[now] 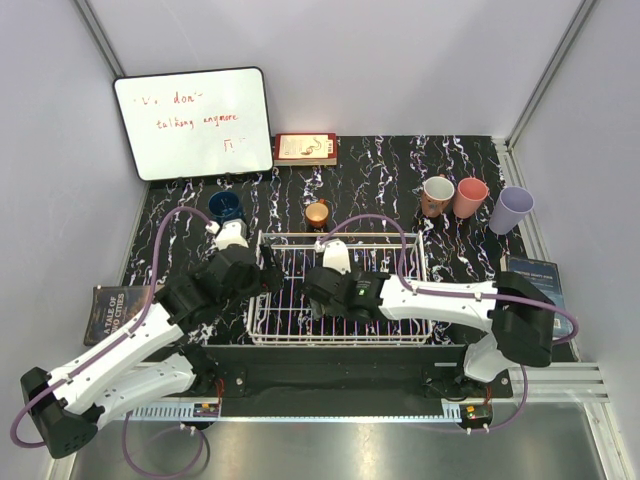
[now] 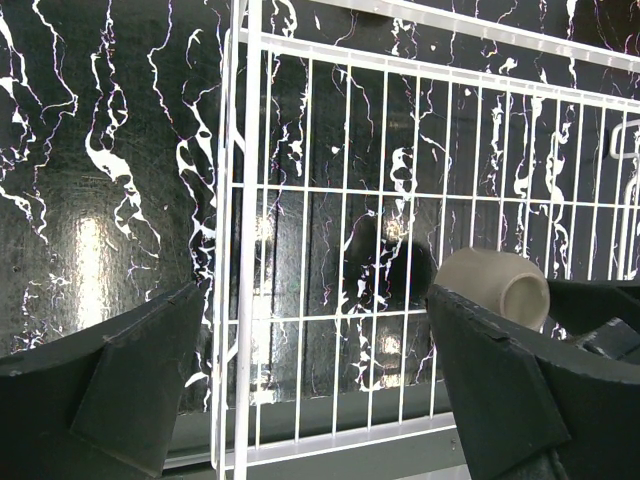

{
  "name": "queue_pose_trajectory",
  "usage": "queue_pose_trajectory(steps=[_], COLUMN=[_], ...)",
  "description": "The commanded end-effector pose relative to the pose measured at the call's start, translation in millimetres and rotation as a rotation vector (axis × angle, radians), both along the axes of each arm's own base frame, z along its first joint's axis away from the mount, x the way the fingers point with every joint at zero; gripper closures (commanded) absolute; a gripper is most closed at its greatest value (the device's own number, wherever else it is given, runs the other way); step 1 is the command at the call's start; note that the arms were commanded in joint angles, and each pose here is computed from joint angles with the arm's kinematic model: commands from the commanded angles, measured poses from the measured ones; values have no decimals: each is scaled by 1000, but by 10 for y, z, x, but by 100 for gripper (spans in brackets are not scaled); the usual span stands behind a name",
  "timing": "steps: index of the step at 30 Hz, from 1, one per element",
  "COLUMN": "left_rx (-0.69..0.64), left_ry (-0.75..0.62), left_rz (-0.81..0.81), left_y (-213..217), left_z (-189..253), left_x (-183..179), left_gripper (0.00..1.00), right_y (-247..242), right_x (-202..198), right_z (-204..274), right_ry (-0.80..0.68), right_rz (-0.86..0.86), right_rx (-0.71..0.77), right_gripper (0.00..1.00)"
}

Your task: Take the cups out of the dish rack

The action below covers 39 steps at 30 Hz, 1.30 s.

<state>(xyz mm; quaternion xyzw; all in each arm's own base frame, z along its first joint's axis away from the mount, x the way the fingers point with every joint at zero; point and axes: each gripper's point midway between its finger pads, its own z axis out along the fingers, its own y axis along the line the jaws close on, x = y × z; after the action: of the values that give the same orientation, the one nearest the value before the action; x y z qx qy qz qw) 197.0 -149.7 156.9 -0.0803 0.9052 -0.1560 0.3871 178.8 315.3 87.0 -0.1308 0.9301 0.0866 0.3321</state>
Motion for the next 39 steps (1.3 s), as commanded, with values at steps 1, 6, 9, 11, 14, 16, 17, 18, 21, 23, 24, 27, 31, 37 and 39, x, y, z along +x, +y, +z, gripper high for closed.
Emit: queue_pose_trajectory(steps=[1, 6, 9, 11, 14, 16, 17, 18, 21, 23, 24, 27, 31, 37, 39], left_rx=[-49, -62, -74, -89, -131, -166, -190, -215, -282, -333, -349, -423, -534, -653, -639], left_ry=[-37, -44, -48, -53, -65, -78, -93, -111, -144, -164, -166, -174, -195, -263, -288], left_rz=[1, 1, 0, -6, -29, -49, -60, -69, -97, -130, -139, -186, -234, -275, -255], left_y=[-68, -73, -81, -95, -155, -207, -226, -259, -341, -420, -446, -569, -705, -780, -720], left_z=[106, 134, 150, 163, 198, 221, 266, 314, 415, 479, 494, 559, 627, 839, 869], left_x=[43, 37, 31, 23, 4, -3, -16, -5, -15, -35, -41, -85, -141, -183, -164], left_gripper=[3, 3, 3, 3, 3, 3, 3, 3, 3, 3, 3, 3, 3, 3, 3], right_y=[3, -30, -40, -35, -41, -60, -70, -71, -148, -153, -149, -121, -97, -173, -175], right_x=[145, 217, 207, 196, 167, 142, 90, 91, 97, 96, 93, 51, 1, -39, -51], right_z=[502, 912, 1050, 1116, 1264, 1415, 1331, 1538, 1555, 1566, 1658, 1714, 1761, 1822, 1841], right_ry=[-110, -189, -208, -217, -225, -220, -192, -212, -194, -188, -202, -194, -178, -161, -167], right_rz=[-22, -36, -40, -38, -34, -21, -1, -1, 3, 19, 28, 59, 90, 101, 113], right_rx=[89, 170, 233, 285, 445, 598, 629, 729, 816, 871, 919, 991, 1100, 1259, 1253], right_gripper=[100, 100, 100, 100, 100, 100, 100, 100, 100, 100, 100, 100, 100, 100, 100])
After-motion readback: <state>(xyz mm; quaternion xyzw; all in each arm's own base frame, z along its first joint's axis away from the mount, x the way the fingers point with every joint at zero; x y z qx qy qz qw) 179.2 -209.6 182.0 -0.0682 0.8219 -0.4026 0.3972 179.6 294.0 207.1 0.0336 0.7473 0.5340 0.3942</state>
